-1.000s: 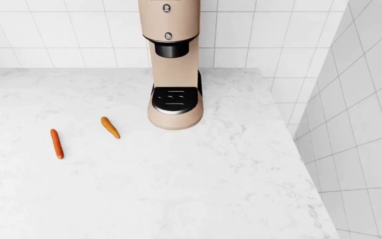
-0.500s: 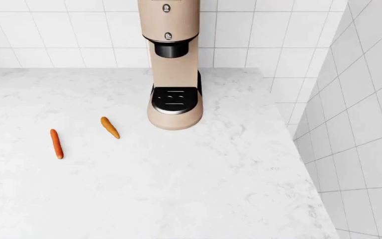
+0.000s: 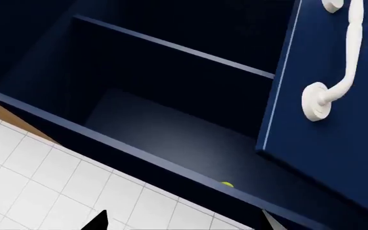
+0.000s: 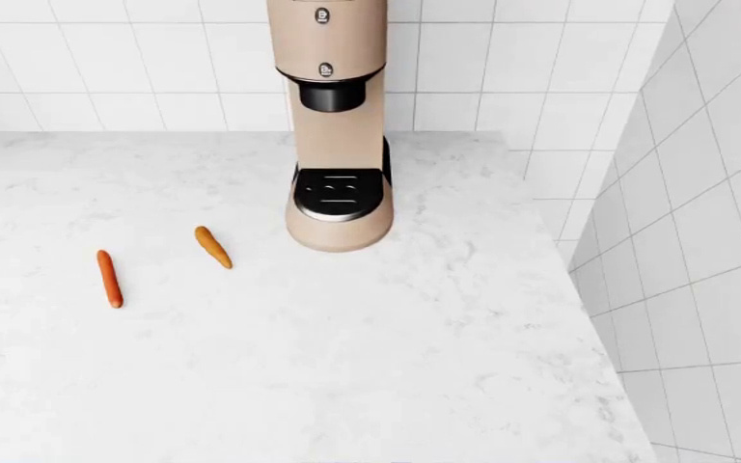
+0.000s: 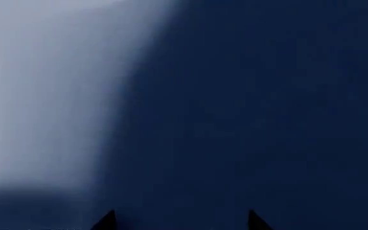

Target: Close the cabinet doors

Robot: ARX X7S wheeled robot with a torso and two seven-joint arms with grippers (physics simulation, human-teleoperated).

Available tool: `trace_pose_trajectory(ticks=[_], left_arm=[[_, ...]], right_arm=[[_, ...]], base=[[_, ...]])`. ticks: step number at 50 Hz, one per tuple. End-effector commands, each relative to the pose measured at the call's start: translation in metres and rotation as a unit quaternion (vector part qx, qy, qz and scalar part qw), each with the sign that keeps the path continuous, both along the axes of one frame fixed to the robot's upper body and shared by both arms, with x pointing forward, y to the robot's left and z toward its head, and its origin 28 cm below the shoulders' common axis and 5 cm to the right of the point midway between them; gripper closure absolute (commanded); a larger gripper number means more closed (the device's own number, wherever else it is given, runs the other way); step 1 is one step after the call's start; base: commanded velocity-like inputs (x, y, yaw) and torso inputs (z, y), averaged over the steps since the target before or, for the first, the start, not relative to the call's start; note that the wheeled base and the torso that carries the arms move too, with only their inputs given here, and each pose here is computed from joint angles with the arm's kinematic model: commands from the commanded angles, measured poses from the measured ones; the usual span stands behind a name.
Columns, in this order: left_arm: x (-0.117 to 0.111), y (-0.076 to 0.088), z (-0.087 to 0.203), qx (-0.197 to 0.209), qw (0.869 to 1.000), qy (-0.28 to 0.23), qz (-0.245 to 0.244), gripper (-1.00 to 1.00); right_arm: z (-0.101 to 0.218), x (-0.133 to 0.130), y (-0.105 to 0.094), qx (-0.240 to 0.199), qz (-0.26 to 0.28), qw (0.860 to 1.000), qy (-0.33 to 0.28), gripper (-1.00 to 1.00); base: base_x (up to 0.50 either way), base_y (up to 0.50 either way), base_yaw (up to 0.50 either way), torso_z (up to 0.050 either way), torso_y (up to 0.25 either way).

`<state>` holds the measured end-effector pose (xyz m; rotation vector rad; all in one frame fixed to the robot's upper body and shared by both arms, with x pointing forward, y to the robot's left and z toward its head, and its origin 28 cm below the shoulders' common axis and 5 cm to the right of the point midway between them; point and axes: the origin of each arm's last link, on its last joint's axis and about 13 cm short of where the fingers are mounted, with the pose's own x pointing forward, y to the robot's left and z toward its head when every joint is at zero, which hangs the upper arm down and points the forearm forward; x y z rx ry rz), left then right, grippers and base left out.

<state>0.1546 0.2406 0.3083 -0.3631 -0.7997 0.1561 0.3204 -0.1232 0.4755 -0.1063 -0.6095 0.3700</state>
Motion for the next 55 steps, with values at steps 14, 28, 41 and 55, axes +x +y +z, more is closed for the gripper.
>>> trace_pose_trajectory(ticks=[14, 28, 41, 55], left_arm=[[0.020, 0.005, -0.002, 0.000, 1.000, 0.015, 0.018, -1.00], [0.037, 0.011, -0.002, -0.002, 0.999, 0.025, 0.046, -1.00], [0.034, 0.013, 0.000, -0.004, 0.999, 0.023, 0.048, -1.00], [0.021, 0.014, 0.005, -0.007, 0.999, 0.014, 0.037, -1.00]], right_arm=[[0.034, 0.050, 0.006, 0.000, -0.006, 1.000, -0.004, -1.00], [0.046, 0.047, 0.009, 0.014, -0.011, 1.000, -0.017, -1.00], [0.065, 0.034, 0.019, 0.005, -0.010, 1.000, -0.024, -1.00], [0.103, 0.002, 0.028, -0.025, 0.000, 0.998, -0.058, -1.00]], base=[[0.00, 0.00, 0.00, 0.002, 0.000], [0.00, 0.00, 0.00, 0.001, 0.000], [0.00, 0.00, 0.00, 0.000, 0.000], [0.00, 0.00, 0.00, 0.000, 0.000]])
